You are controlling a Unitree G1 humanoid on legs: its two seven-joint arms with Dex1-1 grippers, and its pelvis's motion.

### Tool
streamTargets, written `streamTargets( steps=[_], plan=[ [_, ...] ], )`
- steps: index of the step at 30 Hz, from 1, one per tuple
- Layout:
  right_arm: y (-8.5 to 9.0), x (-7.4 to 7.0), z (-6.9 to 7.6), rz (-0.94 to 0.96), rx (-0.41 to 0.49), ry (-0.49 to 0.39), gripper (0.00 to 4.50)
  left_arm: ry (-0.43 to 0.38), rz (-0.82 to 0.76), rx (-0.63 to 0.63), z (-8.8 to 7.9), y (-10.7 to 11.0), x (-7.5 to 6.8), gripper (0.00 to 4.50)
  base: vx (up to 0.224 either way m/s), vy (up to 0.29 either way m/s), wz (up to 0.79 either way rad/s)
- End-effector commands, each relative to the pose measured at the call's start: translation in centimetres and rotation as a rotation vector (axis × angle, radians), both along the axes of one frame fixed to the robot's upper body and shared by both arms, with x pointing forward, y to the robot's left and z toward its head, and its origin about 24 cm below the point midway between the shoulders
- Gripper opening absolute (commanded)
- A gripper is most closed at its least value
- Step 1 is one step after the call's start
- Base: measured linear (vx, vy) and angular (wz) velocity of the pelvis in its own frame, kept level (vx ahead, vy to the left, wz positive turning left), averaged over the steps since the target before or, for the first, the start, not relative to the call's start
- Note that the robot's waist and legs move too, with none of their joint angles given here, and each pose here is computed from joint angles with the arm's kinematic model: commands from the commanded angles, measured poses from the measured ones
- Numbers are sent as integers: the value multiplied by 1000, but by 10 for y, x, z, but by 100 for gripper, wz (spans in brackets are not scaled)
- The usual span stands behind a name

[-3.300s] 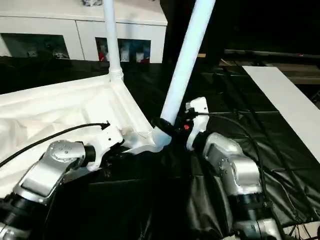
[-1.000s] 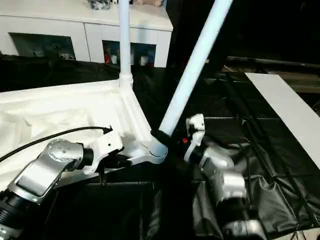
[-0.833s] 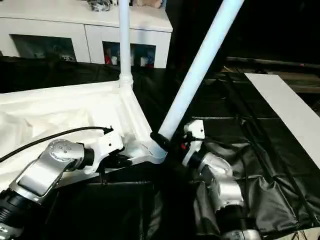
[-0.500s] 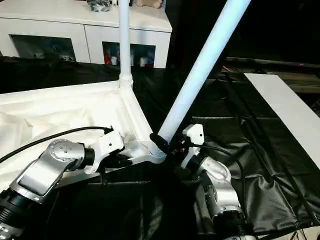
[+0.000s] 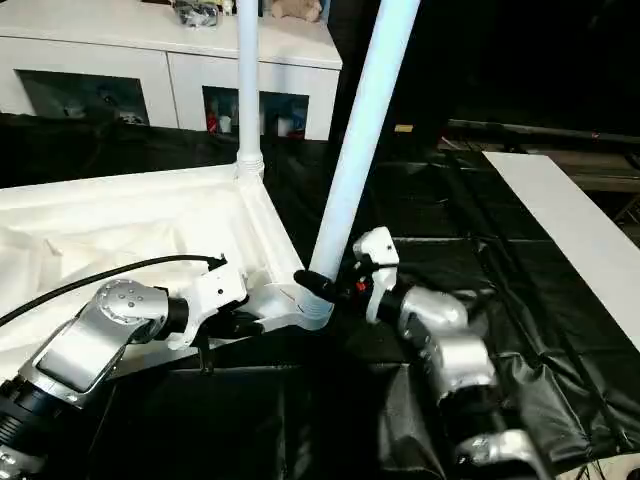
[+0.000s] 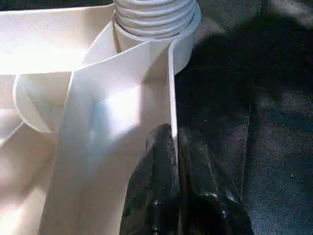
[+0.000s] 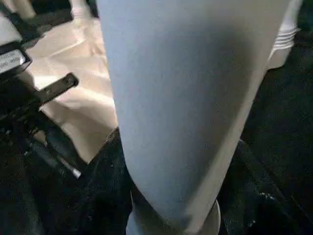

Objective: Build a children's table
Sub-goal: Insert table leg to table base

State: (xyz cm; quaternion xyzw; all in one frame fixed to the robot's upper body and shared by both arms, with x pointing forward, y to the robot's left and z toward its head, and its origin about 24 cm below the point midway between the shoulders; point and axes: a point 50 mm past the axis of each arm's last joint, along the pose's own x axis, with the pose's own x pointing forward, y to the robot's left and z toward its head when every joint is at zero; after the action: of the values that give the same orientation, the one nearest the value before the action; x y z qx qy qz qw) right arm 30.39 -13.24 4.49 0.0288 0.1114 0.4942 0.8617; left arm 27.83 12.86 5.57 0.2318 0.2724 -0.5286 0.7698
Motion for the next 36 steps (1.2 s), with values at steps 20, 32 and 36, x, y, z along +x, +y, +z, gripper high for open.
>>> streamTargets(
  steps=[20, 32, 36],
  plan=[
    [-15, -19, -51, -45, -181, 238, 188, 8, 4, 51, -3, 10, 2, 0, 0, 0, 0],
    [0, 14, -71, -700, -229, 283, 188, -43, 343, -3, -6, -22, 38, 0, -69, 21, -7],
    [25, 23, -69, -856, -158, 356, 188, -79, 353, -49, 6, -54, 48, 0, -3, -46, -10]
  ],
)
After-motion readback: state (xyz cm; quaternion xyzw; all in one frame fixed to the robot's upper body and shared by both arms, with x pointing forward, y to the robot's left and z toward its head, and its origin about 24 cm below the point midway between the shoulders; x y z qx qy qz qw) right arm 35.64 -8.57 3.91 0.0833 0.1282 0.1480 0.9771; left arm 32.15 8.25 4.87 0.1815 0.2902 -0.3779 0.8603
